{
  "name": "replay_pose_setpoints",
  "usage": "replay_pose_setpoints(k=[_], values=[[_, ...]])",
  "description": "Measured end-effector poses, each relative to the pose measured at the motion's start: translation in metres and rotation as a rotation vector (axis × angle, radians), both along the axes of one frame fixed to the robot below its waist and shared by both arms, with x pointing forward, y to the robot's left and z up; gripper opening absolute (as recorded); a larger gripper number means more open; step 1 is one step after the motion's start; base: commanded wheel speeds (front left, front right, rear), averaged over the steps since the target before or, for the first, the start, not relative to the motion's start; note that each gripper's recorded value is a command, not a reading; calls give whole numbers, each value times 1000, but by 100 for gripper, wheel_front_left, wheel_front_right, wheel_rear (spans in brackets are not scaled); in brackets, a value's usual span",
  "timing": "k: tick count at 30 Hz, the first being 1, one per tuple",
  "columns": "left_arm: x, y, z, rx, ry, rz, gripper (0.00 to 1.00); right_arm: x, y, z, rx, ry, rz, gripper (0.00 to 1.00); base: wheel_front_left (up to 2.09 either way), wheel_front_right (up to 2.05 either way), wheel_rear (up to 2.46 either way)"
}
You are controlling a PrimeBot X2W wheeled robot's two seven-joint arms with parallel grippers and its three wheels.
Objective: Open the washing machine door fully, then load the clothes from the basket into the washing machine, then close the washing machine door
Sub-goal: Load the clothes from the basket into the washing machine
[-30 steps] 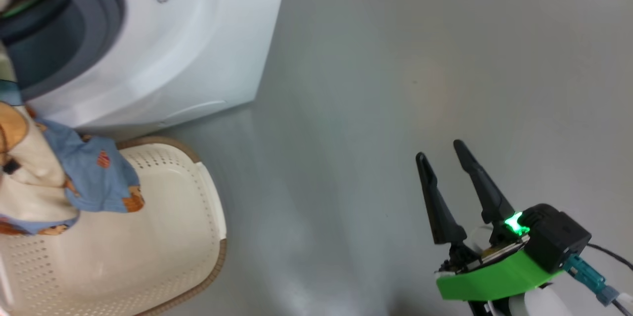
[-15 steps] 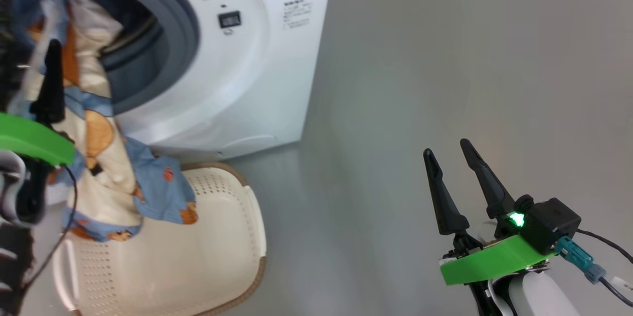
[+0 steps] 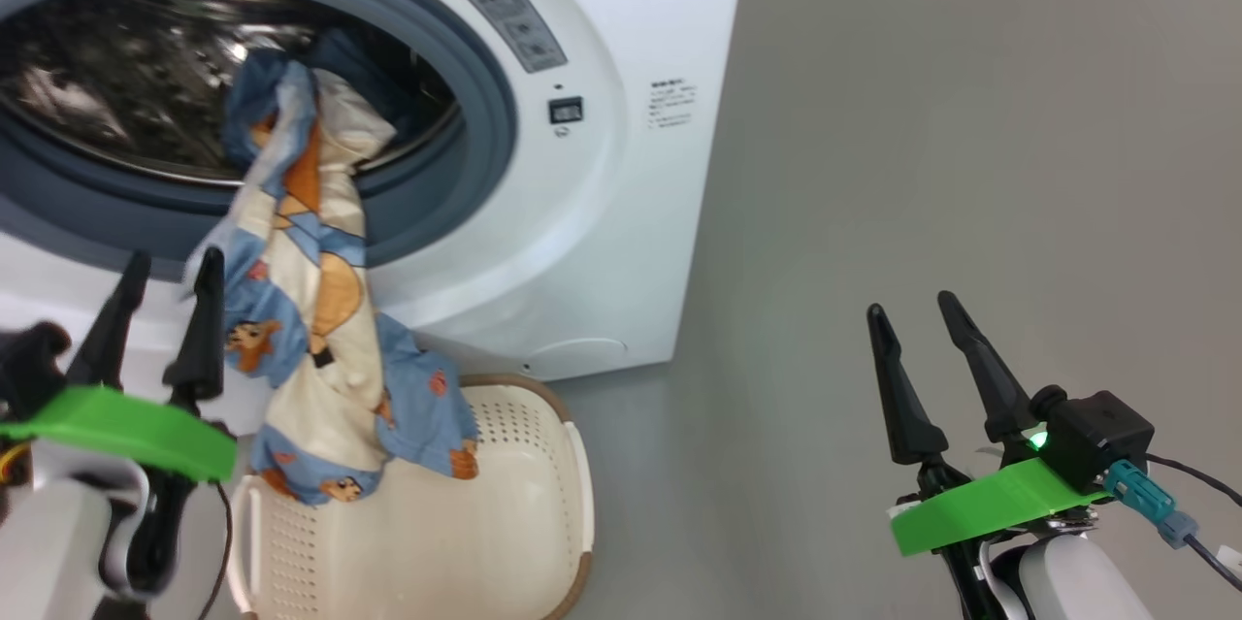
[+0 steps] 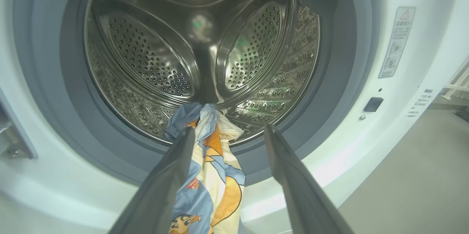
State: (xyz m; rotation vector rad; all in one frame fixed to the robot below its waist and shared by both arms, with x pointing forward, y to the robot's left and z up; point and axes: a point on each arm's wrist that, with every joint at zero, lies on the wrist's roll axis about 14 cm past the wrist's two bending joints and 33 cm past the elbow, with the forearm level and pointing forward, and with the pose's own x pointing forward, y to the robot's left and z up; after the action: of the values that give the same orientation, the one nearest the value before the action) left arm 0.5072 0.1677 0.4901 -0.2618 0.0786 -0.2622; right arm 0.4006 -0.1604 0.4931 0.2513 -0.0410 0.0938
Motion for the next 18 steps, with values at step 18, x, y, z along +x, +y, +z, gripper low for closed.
replay_pose_setpoints(k=[18], values=[[-90, 67, 12, 20, -60, 190, 100, -5, 29, 17, -22, -50, 85, 100, 0, 0, 0]])
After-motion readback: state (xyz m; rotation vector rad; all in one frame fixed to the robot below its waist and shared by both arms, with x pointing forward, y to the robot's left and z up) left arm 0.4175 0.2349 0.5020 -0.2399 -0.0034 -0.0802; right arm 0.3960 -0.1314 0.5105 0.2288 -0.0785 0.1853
